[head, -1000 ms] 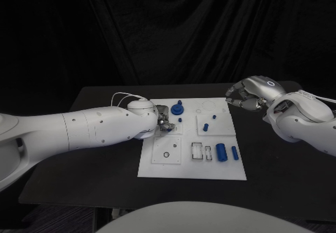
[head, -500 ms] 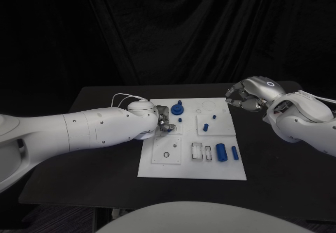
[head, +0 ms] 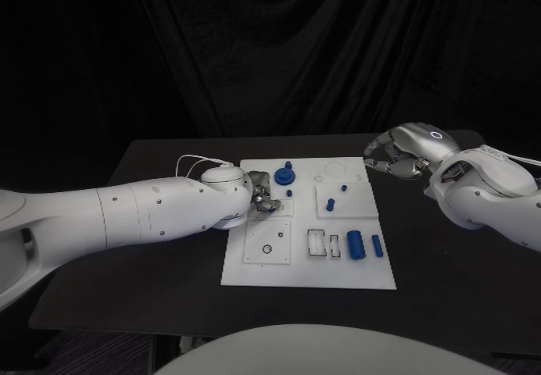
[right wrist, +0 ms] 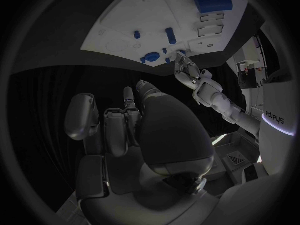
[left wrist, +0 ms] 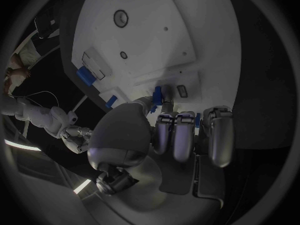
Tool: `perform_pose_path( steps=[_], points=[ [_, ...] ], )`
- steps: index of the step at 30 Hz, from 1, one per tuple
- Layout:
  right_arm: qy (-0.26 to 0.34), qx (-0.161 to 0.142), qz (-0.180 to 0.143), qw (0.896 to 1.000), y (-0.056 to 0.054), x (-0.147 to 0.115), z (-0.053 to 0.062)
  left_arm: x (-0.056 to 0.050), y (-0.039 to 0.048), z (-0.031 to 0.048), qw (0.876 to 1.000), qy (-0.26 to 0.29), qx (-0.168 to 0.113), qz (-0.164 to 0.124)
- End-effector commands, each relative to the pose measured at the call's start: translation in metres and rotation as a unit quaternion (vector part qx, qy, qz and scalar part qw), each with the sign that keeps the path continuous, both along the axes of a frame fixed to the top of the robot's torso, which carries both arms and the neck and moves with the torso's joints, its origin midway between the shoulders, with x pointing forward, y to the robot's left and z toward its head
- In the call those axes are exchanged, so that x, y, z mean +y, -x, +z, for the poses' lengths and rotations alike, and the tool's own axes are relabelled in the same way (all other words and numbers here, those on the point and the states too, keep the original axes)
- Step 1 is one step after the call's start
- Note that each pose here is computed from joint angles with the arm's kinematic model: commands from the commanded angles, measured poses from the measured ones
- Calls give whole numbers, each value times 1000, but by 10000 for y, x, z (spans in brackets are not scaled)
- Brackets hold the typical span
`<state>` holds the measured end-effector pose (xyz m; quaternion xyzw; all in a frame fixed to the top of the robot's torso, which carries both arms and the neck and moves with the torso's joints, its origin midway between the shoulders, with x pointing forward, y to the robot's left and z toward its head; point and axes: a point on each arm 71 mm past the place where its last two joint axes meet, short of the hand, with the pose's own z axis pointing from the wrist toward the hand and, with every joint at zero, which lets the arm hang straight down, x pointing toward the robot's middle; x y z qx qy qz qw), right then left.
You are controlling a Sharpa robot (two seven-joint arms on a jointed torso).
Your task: Assemble the parts on the task board
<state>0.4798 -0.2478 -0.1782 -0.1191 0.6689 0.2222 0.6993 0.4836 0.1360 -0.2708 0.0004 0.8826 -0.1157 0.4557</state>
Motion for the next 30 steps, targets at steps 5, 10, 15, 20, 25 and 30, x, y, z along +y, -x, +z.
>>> perform_pose_path(
  steps=[5,10,15,20,25,30],
  points=[
    [1,2,-9,1000,4,-24,-14,7,30,34,999,40,-31,4],
    [1,3,-8,1000,6,-18,-18,6,26,42,998,47,-38,4],
    [1,4,-8,1000,6,-12,-21,6,21,47,998,53,-44,5],
    [2,4,-8,1000,7,-11,-22,19,12,43,997,59,-51,8],
    [2,5,-8,1000,7,-9,-23,30,24,10,997,62,-53,12],
    [2,5,-8,1000,9,-10,-24,42,39,-30,996,67,-56,18]
  ],
)
